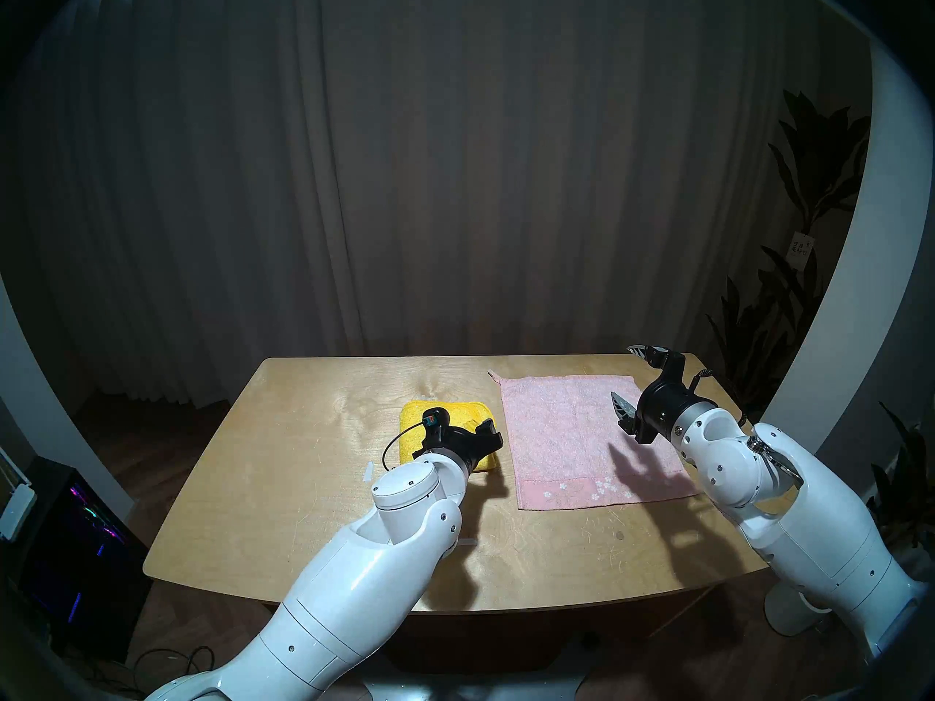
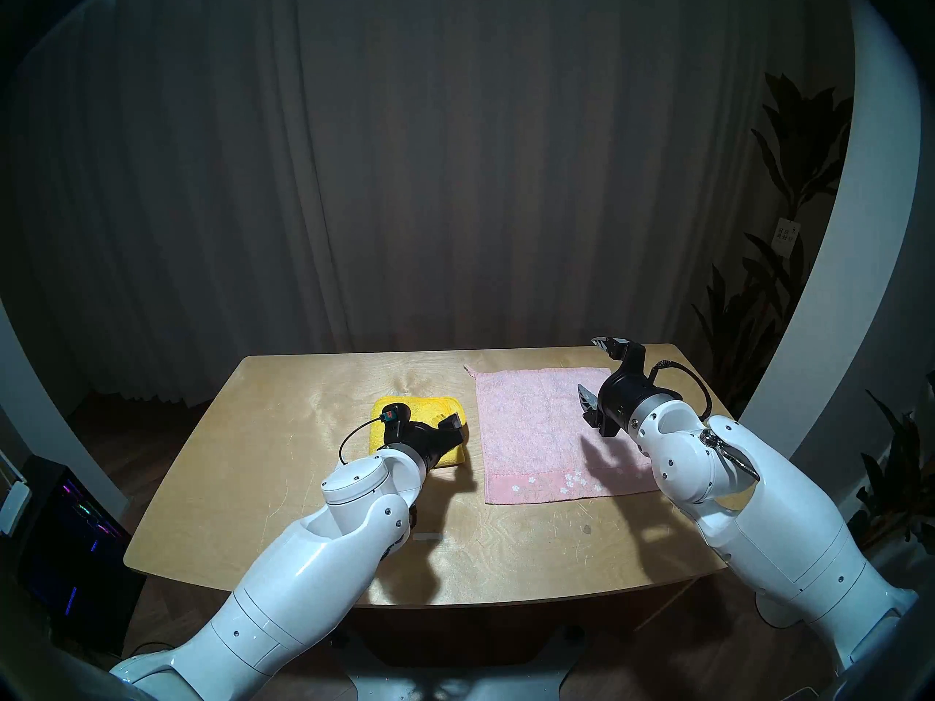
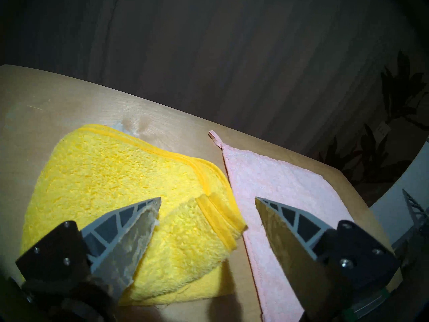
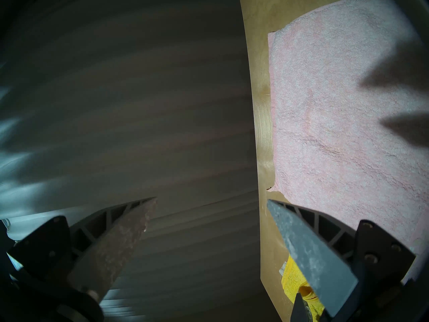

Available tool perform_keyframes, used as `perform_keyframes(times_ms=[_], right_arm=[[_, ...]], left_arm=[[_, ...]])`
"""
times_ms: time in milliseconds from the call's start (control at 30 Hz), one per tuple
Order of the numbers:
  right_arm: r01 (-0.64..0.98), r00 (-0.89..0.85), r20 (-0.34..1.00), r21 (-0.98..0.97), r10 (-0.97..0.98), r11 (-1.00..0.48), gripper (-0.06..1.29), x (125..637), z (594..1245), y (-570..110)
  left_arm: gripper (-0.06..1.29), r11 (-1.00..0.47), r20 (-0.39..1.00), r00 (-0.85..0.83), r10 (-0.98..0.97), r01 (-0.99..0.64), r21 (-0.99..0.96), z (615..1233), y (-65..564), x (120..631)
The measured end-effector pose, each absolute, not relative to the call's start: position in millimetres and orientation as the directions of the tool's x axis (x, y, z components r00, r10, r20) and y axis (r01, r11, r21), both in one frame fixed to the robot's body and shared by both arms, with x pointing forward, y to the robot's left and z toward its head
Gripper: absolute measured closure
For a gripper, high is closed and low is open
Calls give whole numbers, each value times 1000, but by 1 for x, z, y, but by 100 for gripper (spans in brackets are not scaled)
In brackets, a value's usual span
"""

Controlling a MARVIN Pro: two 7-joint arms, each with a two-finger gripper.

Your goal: Fold each towel twice and stack them on table

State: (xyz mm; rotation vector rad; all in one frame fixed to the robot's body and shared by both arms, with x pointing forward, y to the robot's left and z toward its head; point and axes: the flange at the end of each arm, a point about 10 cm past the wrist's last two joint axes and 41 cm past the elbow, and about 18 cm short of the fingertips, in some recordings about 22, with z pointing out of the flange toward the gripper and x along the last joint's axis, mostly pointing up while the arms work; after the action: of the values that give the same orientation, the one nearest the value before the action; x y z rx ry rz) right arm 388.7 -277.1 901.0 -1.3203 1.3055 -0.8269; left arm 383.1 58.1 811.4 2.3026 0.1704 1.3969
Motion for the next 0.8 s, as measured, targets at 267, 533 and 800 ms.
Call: perform_keyframes(times_ms=[267, 533, 800], right_arm=[[-236, 159, -179, -962, -971, 138, 0, 388, 901, -283], [-237, 151, -166, -963, -974, 128, 0, 388, 901, -288], [-278, 144, -146, -955, -979, 102, 0, 387, 899, -292]], left_arm=[[43, -827, 749, 570, 337, -200, 525, 808, 56, 374], [45, -803, 726, 601, 333, -222, 553, 807, 59, 373], [42, -768, 712, 559, 424, -194, 610, 820, 72, 378]])
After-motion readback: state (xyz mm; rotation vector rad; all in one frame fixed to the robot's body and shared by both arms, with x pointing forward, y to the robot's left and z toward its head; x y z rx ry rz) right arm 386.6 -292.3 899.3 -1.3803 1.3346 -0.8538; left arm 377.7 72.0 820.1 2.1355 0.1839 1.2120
